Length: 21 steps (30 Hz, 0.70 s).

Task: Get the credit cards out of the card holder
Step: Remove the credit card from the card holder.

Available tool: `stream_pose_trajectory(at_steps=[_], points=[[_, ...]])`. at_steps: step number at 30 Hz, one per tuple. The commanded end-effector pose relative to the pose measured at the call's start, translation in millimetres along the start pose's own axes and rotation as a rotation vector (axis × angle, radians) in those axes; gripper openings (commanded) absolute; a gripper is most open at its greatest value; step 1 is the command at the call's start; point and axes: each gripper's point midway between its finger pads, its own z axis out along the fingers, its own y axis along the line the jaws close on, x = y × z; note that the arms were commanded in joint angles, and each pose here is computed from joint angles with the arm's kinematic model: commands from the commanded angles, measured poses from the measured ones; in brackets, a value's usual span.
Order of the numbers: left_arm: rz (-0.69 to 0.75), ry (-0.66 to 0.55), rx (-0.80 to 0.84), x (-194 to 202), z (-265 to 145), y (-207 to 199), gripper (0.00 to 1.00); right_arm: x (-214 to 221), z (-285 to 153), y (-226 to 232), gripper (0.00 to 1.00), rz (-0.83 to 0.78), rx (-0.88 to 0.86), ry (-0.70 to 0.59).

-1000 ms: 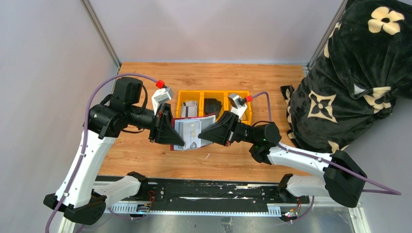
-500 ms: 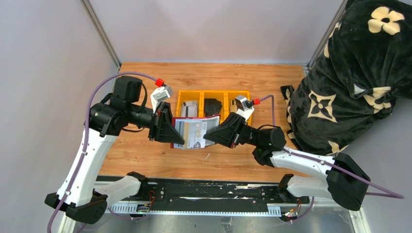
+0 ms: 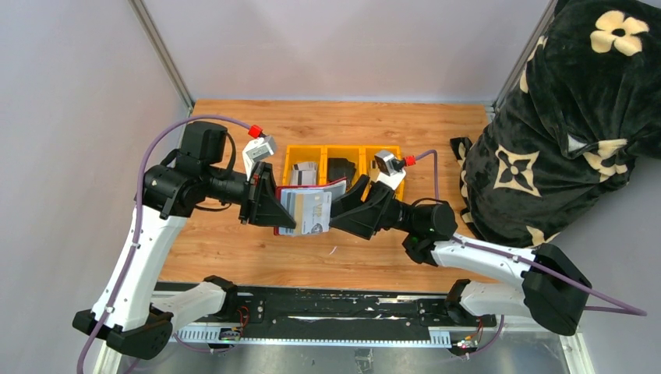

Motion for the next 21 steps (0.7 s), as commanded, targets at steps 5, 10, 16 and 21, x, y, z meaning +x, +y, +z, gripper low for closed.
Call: stream_pose_trajectory(at_steps=[5, 10, 16, 21], points=[[0.031, -0.013, -0.012, -2, -4, -9, 0.0, -6, 17, 4, 0.3, -0.015, -0.042, 0.005], [0.038, -0.015, -0.004, -5, -4, -10, 0.0, -9, 10, 5, 0.0, -0.025, -0.022, 0.004], [0.06, -0.02, -0.004, -7, -5, -12, 0.0, -12, -19, 8, 0.0, -0.079, 0.061, 0.0], [0.072, -0.022, -0.016, -9, -6, -12, 0.0, -22, -48, 8, 0.0, -0.128, 0.173, -0.015]])
